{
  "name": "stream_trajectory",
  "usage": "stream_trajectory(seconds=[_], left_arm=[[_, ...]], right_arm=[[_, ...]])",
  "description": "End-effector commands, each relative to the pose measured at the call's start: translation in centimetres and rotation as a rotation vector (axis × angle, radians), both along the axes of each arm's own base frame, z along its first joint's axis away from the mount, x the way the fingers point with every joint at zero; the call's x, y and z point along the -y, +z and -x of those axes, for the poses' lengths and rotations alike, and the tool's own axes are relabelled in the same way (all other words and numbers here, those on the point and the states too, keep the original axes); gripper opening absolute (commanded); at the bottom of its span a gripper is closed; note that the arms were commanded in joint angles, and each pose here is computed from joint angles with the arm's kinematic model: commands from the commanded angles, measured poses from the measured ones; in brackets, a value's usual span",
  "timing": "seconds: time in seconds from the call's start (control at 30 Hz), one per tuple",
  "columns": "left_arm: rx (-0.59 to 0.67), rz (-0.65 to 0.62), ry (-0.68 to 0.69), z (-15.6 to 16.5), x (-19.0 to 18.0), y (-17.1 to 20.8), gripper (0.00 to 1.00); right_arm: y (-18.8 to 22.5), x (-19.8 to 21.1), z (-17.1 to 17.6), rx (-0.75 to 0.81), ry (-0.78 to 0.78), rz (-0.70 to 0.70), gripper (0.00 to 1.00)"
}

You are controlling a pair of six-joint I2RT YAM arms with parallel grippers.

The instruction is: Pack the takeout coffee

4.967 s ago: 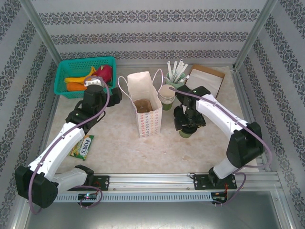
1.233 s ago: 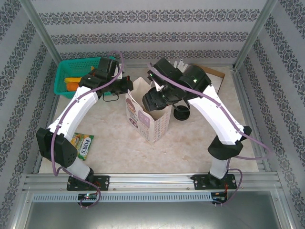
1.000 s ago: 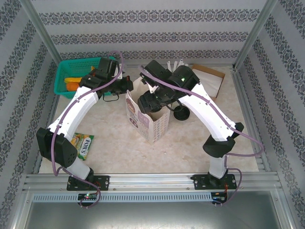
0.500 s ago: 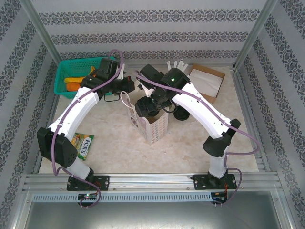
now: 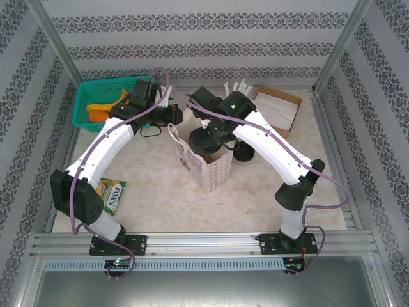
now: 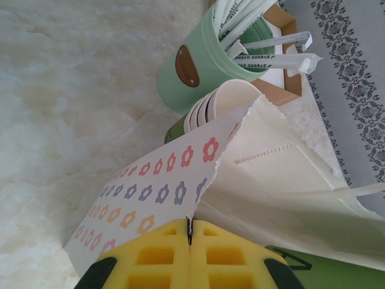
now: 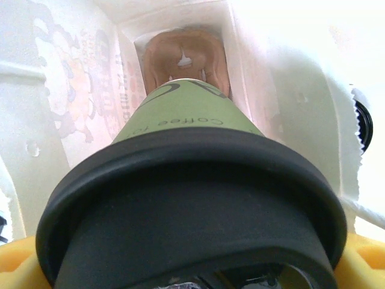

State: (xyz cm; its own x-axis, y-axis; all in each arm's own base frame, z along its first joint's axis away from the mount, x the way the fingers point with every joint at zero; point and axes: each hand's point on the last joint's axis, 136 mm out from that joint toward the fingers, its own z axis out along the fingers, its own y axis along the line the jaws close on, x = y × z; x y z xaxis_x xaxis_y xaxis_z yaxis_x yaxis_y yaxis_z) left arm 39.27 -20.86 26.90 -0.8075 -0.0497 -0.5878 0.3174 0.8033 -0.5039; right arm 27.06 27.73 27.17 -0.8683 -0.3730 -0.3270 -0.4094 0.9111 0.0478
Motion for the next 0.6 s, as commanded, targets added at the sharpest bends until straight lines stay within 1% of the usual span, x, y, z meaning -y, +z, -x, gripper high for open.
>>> stream_trajectory(seconds=[0.0,0.17,0.23,0.43,0.57], left_arm=[[0.070,0.026,-0.050,0.4,0.8,2.0,0.00],[0.046,0.051,-0.032,0.5,0.9,2.2,0.00],[0.036,0.057,-0.020,0.4,0.9,2.2,0.00],[0.048,0.060,-0.040,0.7,1.0,2.4,0.00],[0.078,0.037,-0.055,0.6,0.9,2.5,0.00]], right_arm=[[-0.6,0.4,0.6,-0.019,0.034,0.064,0.76],[-1.3,-1.1,1.3,-0.051,0.115,0.065,0.76],[-1.6,-1.5,1.3,-0.063,0.120,0.063,0.76],[-2.5,0.1,0.5,-0.077,0.058,0.136,0.76],[-2.4,1.1,0.1,-0.082,0.009,0.138,0.76]])
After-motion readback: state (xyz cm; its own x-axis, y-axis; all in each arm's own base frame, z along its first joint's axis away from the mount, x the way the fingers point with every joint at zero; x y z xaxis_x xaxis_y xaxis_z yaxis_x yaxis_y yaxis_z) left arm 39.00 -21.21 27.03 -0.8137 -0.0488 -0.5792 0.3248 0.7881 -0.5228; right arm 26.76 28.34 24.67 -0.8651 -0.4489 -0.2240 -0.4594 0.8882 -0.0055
